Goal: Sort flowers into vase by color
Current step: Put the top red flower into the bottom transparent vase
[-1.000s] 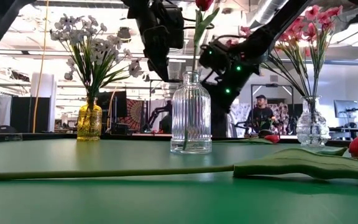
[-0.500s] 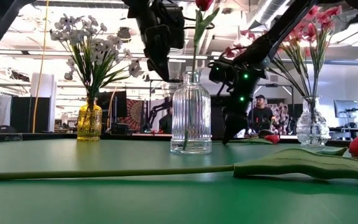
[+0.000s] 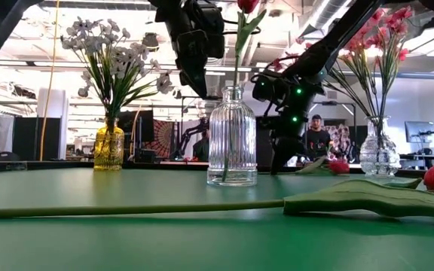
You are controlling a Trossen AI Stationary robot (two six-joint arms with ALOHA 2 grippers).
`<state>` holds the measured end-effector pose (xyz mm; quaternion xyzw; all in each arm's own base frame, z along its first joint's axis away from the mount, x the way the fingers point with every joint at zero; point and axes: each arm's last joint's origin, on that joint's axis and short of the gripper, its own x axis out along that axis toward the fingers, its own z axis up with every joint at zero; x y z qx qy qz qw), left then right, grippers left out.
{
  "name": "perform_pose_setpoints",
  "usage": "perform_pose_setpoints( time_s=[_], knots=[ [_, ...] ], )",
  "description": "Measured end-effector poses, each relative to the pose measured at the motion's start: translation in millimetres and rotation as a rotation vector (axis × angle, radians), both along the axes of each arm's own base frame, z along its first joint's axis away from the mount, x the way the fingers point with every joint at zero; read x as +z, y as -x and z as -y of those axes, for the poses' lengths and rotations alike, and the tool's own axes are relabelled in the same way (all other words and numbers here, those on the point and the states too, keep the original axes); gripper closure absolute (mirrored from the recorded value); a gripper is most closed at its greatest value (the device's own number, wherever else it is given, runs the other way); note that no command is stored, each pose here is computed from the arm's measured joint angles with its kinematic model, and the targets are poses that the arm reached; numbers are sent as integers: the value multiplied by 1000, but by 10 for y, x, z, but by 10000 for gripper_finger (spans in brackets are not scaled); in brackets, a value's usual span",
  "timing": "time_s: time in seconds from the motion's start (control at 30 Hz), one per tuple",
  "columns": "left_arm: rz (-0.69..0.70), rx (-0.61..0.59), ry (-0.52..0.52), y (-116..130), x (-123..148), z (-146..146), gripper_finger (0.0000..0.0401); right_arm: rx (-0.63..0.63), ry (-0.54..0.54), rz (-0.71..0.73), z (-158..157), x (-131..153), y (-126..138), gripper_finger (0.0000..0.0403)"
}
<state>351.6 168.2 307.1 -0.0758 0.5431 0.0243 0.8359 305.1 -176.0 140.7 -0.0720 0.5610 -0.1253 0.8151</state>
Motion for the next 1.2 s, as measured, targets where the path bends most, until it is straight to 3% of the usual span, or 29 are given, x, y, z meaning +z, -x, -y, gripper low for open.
perform_pose_setpoints(
  time_s=[0.07, 0.47, 0.67, 0.87, 1.2],
  knots=[
    [0, -7, -3, 0, 0, 0, 336, 17, 11, 19, -45, 7, -48, 386],
    [-9, -43, 1, 14, -4, 11, 344, 161, 87, 166, -477, 206, -457, 387],
    [21, -78, 9, 46, 65, 38, 359, 159, 185, 92, -723, 408, -610, 387],
    [98, -104, -46, 135, 279, 82, 372, 60, 298, 12, -836, 632, -619, 387],
    [255, -114, -173, 364, 718, 155, 385, -56, 369, 255, -936, 1411, -331, 387]
  ],
)
